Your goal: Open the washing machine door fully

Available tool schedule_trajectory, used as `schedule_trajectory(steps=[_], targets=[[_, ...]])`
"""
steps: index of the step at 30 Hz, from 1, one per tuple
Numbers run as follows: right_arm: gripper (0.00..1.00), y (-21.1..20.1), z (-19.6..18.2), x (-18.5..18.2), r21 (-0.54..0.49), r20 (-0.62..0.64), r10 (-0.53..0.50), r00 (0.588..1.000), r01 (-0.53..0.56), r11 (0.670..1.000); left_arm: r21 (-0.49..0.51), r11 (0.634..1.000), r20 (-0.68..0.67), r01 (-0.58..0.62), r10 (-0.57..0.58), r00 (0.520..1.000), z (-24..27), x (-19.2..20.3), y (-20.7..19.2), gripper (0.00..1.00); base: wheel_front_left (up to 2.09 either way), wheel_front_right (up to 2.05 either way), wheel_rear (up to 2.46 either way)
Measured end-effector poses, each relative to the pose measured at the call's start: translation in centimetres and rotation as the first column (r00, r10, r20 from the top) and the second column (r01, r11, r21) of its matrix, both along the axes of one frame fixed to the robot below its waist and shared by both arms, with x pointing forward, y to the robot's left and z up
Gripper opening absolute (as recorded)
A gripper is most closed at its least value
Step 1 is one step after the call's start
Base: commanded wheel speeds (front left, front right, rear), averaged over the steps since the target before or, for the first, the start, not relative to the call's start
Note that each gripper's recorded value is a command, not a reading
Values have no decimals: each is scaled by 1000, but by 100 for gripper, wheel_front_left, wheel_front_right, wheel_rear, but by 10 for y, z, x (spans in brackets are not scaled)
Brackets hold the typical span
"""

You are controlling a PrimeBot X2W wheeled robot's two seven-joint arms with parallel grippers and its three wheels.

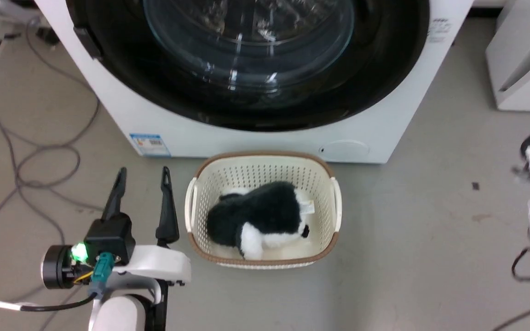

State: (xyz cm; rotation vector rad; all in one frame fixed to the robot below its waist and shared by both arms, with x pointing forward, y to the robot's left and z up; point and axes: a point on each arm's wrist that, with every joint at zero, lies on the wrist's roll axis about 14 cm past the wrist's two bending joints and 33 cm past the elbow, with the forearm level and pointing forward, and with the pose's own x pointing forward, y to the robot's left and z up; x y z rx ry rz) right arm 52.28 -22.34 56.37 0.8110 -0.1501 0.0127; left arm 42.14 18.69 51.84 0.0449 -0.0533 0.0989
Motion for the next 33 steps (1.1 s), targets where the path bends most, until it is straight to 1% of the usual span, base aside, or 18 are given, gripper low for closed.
schedule_trajectory(steps=[8,19,29,33], targets=[[0,7,8,46,34,31,18,999,-19,999,8,999,7,-42,42,999,-5,12,11,100,0,0,0],[0,35,16,102,63,42,90,995,-92,994,27,998,25,-62,62,998,-8,27,17,100,0,0,0],[0,67,1,140,105,-22,200,980,-196,975,26,995,18,-98,97,995,-19,35,25,100,0,0,0],[0,84,-8,147,143,-64,267,962,-256,956,26,994,23,-108,108,994,-20,36,27,100,0,0,0]])
